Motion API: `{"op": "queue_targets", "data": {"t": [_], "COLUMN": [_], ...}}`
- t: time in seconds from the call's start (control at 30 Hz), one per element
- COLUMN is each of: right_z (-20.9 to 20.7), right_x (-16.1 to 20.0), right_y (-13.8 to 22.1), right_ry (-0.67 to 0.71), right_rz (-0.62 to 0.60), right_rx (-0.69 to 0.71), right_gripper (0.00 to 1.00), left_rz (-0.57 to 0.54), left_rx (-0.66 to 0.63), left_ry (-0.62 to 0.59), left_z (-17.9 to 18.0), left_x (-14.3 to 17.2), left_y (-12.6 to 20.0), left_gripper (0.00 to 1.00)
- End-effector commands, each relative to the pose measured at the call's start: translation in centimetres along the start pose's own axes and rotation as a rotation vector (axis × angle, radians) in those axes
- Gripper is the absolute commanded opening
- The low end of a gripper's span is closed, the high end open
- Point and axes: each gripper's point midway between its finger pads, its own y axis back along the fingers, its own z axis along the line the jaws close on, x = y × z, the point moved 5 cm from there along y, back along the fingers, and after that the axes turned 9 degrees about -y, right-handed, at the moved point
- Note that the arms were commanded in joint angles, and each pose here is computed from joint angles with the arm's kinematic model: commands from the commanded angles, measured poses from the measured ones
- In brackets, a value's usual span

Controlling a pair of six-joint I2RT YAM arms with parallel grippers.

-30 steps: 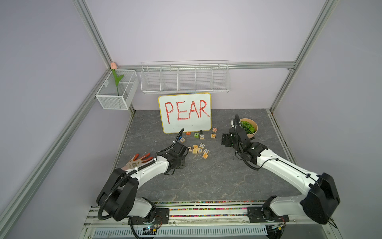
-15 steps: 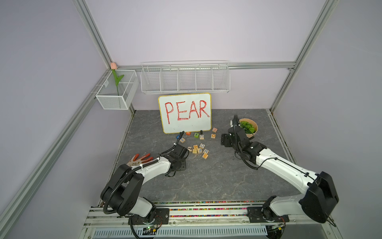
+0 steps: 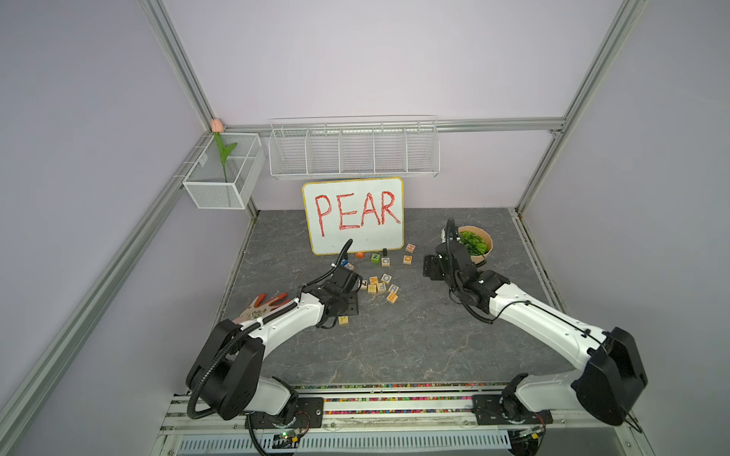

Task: Spell the uppercase word “pear” with letter blocks
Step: Place the letter block at the center of the board, then pick up the letter block from the center of the board.

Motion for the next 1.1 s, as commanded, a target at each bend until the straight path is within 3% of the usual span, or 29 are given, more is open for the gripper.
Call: {"op": "queue_targets", "data": {"t": [0.0,0.23,0.5,0.77,1.07], "right_z": [-0.9,-1.9,-3.3,-5.6,-6.1], "right_x": [-0.3,-0.2,0.2,0.3,0.4], "right_y": [0.6,0.9,1.5,3.4,3.5], "right_ry": [-0.011,-0.003,0.014,-0.004,-0.014], "right_rz": [-0.026,-0.040,-0.005,-0.025,-0.024], "right_rx": [0.029,0.075,0.109,0.134,0.149], "right_gripper": [0.89,0.89,0.89,0.89,0.89], "left_rz": [-0.067,-0.133,-0.073,0.033,0.070], "left_rx": [0.050,0.266,0.372,0.341,0.244], "left_ry": [-0.056,-0.211,-0.355,-0.487,-0.521], "left_z": [-1.1,-5.6,-10.5,-13.5,-13.1], "left_x": [-2.4,-4.9,-5.6,-4.1,-3.4], "left_y": [2.0,2.0,-1.5,-5.1,-7.8], "left_gripper": [0.64,0.65,0.64,0.61,0.59]}}
